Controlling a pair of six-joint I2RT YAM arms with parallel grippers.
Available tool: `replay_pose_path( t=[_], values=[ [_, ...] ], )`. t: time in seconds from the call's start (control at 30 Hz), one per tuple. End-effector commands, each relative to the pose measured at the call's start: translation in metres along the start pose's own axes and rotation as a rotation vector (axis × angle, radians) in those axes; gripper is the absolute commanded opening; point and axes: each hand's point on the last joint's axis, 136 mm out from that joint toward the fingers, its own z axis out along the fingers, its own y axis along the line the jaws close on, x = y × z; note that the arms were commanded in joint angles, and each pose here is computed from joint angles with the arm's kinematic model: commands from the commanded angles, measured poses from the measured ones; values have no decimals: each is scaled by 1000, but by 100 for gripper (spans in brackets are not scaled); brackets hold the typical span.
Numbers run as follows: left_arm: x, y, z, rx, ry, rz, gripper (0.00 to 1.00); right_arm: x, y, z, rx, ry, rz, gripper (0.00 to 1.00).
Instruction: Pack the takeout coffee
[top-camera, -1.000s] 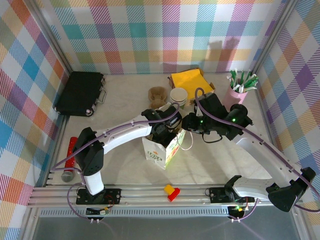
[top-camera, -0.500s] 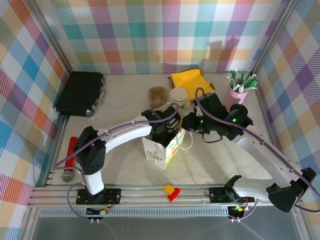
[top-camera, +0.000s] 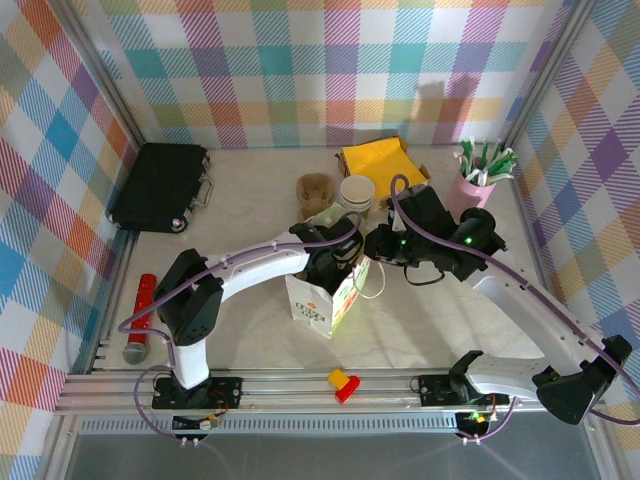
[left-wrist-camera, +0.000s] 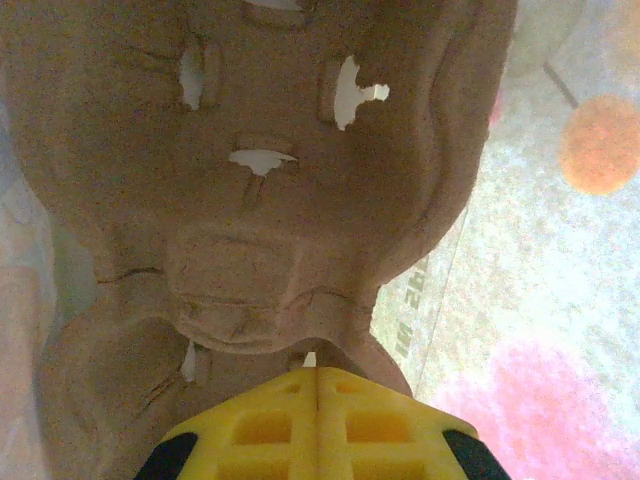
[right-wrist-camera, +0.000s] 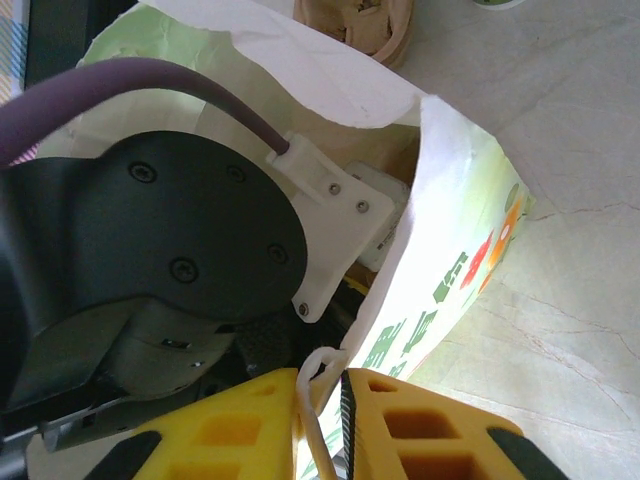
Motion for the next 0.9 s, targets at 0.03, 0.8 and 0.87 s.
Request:
replay_pose_path(
  t=[0.03,0.8,0.87],
  values=[
    [5,0,12,20,40,17,0,-4,1,-8,-17,-34,-19,21],
    [16,15,47,-22,95,-27,0,-5,5,-17,-34,-44,-17,32],
    [14,13,45,-15,90,-25,0,-4,2,-13,-17,-36,-1,41]
  ],
)
